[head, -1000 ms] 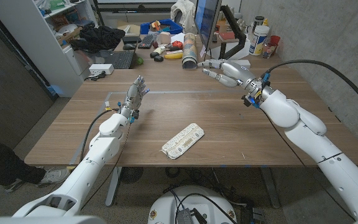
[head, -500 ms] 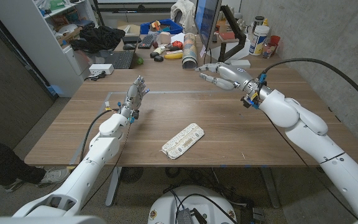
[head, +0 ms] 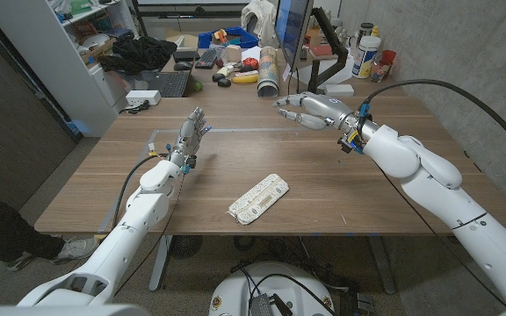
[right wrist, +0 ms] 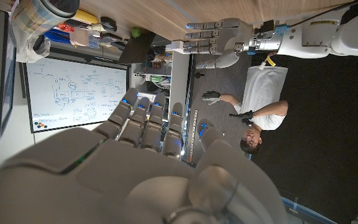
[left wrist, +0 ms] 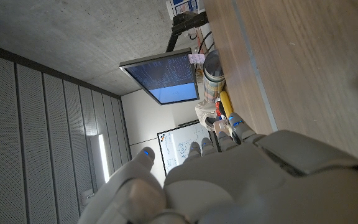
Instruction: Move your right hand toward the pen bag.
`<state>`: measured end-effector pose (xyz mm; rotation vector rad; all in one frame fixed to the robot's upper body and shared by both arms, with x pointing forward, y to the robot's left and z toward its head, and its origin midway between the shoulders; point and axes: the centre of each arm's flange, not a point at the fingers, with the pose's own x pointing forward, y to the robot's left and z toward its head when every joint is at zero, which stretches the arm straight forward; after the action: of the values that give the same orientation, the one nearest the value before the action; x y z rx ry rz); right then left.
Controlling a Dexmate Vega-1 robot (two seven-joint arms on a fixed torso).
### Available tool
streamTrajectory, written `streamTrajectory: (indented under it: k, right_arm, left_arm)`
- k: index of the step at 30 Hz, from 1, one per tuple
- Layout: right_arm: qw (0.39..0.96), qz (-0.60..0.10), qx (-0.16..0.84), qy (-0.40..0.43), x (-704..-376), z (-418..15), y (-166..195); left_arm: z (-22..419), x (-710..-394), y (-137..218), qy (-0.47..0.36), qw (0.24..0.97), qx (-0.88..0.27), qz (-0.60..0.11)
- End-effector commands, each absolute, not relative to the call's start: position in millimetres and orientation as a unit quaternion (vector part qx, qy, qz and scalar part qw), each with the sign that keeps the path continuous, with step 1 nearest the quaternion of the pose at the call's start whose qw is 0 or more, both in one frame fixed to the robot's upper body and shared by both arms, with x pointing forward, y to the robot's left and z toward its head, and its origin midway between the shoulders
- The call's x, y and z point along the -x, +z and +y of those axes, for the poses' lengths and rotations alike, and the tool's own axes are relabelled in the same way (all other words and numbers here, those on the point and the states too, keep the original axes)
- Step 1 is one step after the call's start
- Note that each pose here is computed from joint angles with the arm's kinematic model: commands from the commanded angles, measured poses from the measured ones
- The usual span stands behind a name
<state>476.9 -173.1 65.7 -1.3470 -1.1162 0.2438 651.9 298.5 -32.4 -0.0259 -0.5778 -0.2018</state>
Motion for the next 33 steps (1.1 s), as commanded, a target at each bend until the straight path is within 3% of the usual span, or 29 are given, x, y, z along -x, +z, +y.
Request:
streamTrajectory:
  k: [1,33]
  right_arm:
    - [0.628,-0.482,0.601,0.111,-474.6,-167.5,64.3]
    - [0.614,-0.454,0.633,0.123,-480.7,-155.9,56.7]
  left_arm:
    - [301.2,-652.1,-32.8,-0.100,0.954,0.012,-0.284]
    - [304.6,-654.1,-36.2,-0.100,0.955,0.010,-0.278]
